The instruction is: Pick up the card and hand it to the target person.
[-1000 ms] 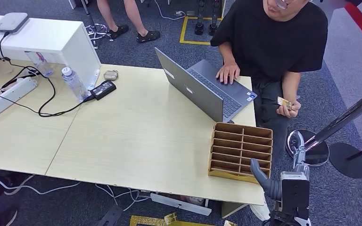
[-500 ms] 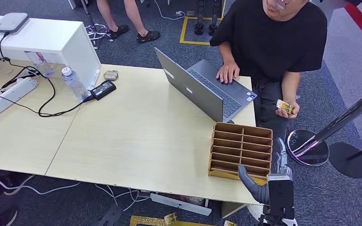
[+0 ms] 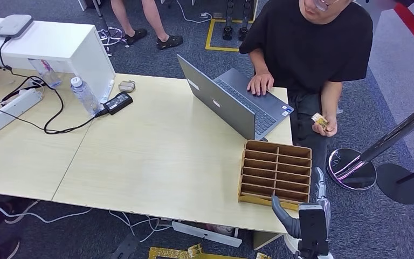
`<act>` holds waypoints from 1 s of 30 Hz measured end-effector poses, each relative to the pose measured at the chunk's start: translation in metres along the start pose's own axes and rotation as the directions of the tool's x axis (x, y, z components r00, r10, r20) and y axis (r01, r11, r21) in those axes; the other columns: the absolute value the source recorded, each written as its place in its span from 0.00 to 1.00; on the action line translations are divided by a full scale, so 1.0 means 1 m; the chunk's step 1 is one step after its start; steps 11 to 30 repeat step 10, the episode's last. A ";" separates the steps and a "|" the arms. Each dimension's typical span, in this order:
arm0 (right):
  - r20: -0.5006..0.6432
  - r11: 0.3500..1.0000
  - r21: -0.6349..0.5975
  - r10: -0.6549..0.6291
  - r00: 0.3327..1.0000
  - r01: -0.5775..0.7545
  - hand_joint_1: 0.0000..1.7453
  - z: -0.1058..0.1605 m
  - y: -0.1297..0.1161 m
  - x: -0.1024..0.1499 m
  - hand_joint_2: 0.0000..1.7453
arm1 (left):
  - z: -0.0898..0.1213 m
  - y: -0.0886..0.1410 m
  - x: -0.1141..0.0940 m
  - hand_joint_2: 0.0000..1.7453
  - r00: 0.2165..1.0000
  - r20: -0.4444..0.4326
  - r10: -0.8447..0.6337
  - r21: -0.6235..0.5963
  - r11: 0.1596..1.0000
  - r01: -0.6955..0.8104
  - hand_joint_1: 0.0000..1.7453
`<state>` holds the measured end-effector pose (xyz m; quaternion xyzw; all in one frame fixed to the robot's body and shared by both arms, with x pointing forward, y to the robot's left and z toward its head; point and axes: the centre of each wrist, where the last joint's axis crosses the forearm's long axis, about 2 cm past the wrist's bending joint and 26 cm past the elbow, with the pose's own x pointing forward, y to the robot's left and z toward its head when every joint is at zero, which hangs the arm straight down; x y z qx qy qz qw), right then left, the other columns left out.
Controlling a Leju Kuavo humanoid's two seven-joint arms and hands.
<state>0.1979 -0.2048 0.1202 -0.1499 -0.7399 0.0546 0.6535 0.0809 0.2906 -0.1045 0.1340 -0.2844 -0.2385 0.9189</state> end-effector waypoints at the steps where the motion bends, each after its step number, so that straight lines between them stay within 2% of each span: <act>1: -0.001 1.000 -0.005 0.002 1.000 -0.002 0.00 0.001 0.000 -0.001 1.00 | 0.000 0.000 0.000 0.00 1.000 0.000 0.000 0.000 1.000 0.000 0.00; 30: -0.013 1.000 -0.027 0.005 1.000 -0.005 0.00 0.005 -0.001 -0.004 1.00 | 0.000 0.000 0.000 0.00 1.000 0.000 0.000 0.000 1.000 0.000 0.00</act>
